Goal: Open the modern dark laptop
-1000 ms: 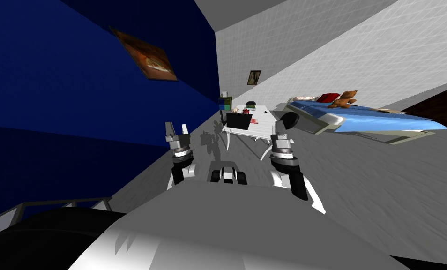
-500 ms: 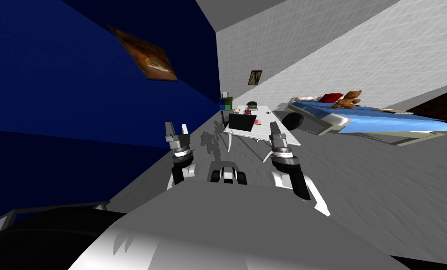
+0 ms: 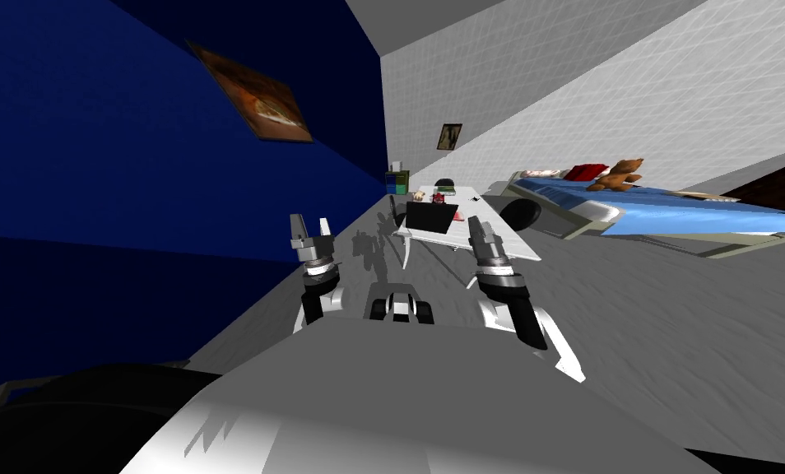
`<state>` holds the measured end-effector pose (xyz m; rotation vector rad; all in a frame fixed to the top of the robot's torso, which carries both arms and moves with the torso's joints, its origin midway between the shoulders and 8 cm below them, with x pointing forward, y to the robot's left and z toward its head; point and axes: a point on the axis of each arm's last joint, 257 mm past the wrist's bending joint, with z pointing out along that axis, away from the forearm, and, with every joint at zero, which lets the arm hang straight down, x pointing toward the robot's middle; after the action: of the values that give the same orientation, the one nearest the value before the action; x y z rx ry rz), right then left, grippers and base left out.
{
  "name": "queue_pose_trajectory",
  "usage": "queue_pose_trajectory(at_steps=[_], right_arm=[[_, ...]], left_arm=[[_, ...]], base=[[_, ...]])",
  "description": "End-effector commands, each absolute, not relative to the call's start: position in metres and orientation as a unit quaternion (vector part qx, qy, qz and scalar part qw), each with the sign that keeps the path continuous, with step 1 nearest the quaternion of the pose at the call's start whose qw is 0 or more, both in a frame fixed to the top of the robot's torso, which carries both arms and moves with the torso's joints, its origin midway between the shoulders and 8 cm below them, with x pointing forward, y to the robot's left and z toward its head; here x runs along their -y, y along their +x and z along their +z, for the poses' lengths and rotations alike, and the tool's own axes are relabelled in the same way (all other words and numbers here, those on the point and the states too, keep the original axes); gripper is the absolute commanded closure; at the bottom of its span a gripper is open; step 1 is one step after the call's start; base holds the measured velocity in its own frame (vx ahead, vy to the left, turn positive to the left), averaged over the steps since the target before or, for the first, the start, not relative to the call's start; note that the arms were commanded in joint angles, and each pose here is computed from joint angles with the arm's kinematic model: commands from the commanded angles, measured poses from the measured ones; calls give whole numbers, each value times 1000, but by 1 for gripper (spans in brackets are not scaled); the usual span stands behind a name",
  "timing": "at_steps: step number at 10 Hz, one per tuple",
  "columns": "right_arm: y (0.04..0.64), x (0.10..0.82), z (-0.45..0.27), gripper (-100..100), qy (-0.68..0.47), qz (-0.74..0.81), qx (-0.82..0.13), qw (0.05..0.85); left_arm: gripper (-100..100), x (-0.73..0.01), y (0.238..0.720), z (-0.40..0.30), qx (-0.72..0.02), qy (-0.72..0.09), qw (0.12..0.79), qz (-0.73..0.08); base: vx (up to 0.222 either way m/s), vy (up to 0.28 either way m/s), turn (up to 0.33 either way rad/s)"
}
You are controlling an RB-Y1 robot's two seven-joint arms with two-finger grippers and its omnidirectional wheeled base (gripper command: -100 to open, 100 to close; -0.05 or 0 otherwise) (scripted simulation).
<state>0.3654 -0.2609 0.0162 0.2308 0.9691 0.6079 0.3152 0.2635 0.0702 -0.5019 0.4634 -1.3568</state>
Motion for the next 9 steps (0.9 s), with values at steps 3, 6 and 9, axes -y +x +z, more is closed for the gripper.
queue_pose_trajectory(at_steps=[3, 6, 9], right_arm=[[374, 268, 4, -100, 80, 206, -494, 841], [377, 272, -2, -100, 64, 169, -508, 842], [383, 280, -14, -100, 40, 104, -535, 837]], left_arm=[[0, -263, 315, 70, -210, -227, 725, -615], [0, -263, 315, 70, -210, -227, 725, -615], [0, -263, 315, 70, -210, -227, 725, -615]], base=[[90, 86, 2], [81, 68, 0], [97, 84, 1]])
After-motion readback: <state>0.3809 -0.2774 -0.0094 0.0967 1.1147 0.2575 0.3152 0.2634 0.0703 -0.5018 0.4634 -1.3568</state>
